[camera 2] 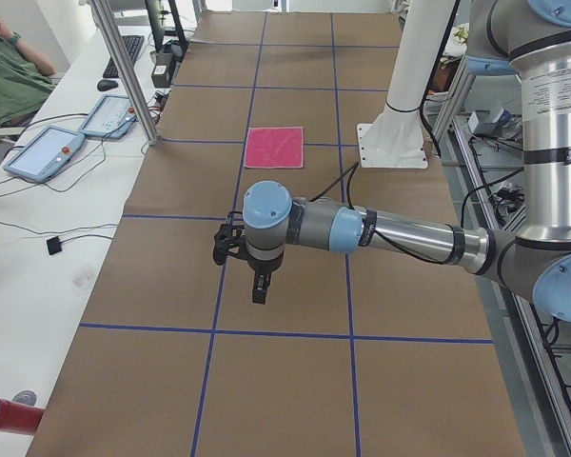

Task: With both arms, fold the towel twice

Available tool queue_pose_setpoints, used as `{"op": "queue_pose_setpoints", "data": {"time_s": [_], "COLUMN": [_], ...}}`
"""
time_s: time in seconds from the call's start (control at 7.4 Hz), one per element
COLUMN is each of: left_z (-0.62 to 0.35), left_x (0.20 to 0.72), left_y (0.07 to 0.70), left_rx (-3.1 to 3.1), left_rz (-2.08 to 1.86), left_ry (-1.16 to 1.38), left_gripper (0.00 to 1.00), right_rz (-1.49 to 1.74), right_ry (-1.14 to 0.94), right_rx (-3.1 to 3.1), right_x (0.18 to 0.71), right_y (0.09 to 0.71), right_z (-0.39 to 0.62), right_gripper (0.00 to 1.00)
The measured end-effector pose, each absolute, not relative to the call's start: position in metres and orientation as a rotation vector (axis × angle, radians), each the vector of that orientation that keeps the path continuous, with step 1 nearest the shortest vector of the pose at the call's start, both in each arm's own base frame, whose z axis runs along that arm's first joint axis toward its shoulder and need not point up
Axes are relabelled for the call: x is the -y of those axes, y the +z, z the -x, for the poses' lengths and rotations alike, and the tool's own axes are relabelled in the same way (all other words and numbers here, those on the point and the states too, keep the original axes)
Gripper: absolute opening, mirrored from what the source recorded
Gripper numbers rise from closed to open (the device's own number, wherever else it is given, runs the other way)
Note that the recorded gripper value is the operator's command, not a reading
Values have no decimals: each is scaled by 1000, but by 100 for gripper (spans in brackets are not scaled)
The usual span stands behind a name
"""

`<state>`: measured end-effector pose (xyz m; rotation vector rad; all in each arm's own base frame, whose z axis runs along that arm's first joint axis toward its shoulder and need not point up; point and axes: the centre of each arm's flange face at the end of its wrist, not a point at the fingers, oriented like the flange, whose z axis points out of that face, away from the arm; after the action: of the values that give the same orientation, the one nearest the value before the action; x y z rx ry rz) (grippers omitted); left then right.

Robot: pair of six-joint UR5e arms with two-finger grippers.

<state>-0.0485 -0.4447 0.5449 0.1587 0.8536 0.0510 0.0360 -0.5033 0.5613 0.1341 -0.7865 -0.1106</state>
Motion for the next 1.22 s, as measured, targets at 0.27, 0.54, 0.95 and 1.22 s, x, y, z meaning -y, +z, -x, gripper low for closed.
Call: {"op": "queue_pose_setpoints", "data": {"time_s": [0.27,0.54,0.95,1.22], "left_z": [-8,-62,-182,-269], "left_x": [495,521,519,498], "left_y": [473,422,359,315], "left_rx": [-896,-940,-1009,-1045], "left_rz": [-170,-124,17,64], "left_ry": [43,-15,-126,-268], "left_gripper": [100,100,100,100], "right_rz": [-220,-261,-193,-115], "right_ry": [-121,-192,-106,25], "right_rx": [808,845,946,1028], "right_x": [514,519,522,523], "right_y": [546,534,500,459], "right_z": [-23,14,84,152], "right_gripper": [100,100,100,100]}}
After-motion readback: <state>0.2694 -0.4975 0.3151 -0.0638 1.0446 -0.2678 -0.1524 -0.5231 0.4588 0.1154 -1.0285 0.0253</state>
